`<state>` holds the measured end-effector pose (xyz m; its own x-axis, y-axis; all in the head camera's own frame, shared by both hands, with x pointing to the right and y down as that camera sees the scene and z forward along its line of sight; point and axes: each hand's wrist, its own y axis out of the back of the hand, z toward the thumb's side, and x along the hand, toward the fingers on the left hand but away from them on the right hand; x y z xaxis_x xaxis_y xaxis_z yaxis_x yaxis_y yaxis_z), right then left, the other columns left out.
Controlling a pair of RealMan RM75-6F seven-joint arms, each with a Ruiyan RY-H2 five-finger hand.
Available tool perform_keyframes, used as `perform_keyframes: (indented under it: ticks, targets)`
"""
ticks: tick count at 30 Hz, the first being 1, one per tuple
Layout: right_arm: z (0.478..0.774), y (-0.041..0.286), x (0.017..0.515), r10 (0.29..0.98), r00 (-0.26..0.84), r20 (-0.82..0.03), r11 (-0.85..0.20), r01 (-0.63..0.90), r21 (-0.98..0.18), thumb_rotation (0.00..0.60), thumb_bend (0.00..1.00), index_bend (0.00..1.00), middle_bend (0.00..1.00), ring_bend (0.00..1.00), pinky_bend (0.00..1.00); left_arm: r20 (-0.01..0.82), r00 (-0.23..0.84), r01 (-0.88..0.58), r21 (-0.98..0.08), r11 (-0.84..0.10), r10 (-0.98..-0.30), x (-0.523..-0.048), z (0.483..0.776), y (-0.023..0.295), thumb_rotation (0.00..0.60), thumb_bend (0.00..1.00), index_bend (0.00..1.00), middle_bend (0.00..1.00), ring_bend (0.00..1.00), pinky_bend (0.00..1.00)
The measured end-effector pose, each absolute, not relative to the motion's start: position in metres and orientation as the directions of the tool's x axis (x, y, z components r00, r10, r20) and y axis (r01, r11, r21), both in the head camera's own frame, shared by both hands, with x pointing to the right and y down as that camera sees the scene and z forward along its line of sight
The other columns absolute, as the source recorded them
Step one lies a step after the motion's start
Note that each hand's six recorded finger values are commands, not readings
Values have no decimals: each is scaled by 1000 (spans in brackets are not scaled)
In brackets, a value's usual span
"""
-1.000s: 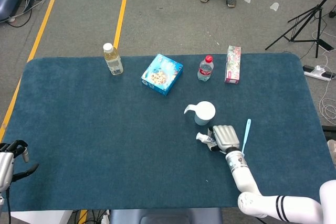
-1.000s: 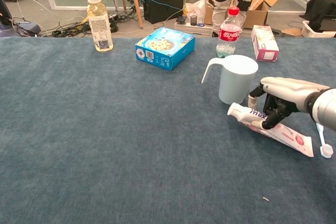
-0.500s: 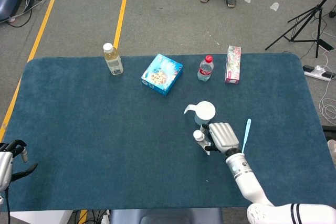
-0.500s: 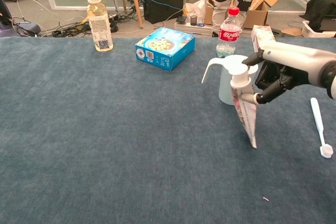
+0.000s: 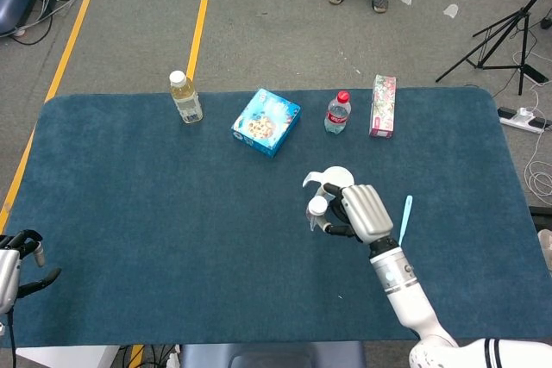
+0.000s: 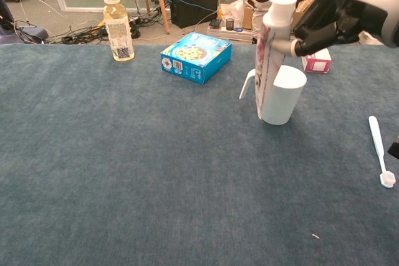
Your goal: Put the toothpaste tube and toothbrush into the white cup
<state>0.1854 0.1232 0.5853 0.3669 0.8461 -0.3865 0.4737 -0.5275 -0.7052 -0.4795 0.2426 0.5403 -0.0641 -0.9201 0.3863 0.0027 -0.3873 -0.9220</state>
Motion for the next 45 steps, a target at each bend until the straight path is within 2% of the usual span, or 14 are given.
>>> perform_keyframes:
  ticks: [9,18,31,45]
  targets:
    - [559,101,175,898,353,-261,-426,553,-716,600,395,655,1000,1000,1000,388,-65,6,-921,-389,-919,-480,540,243,600,0,680,409,459,345]
    - [556,81,184,932,293,-212,-343,534,-773,600,394,655,1000,1000,1000,384,-65,4,-923,-385,-921,-480,539,243,600,0,680,409,459,345]
    - [579,56,217,956,171,-237,-292,520,-803,600,394,655,1000,1000,1000,387,-67,2,-922,-388,-920,-481,539,243,600,0,680,409,459,345]
    - [608,61,235,943,135,-305,-330,513,-793,600,394,655,1000,1000,1000,388,-68,2,-921,-389,-919,-481,540,243,600,0,680,409,459,345]
